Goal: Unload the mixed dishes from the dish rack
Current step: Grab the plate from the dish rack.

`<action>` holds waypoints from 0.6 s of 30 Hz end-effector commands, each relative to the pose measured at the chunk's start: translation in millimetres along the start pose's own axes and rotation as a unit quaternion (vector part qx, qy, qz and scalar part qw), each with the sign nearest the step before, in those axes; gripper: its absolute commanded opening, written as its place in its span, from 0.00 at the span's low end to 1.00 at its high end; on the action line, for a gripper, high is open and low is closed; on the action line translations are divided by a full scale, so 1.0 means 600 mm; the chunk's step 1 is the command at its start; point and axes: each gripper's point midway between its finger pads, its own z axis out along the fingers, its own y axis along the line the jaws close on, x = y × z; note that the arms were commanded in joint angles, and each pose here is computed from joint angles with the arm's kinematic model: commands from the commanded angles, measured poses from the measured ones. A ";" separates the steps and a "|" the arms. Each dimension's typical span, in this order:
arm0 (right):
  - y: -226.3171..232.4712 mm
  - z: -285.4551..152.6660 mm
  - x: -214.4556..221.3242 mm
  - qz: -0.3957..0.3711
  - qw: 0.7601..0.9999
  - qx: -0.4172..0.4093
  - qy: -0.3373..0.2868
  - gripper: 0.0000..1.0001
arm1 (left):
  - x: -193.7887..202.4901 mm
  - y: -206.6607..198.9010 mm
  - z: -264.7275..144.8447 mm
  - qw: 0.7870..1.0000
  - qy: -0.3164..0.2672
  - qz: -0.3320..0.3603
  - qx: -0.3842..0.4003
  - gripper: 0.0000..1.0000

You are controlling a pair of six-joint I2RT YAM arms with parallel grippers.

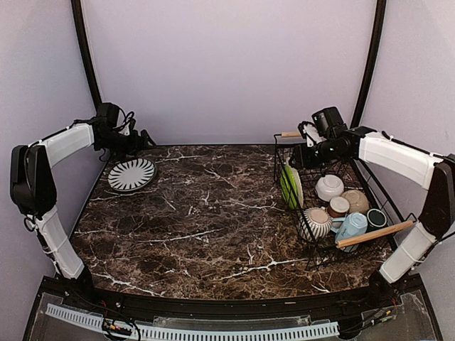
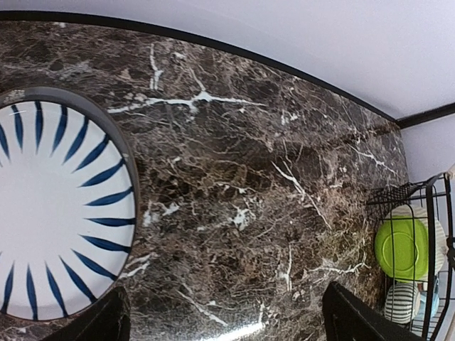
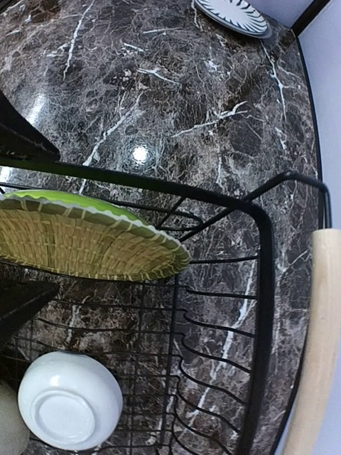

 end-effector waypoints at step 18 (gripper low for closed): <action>-0.042 0.086 -0.026 0.024 0.997 0.070 -0.008 0.00 | 0.069 -0.115 0.014 0.995 0.043 0.075 0.040 0.93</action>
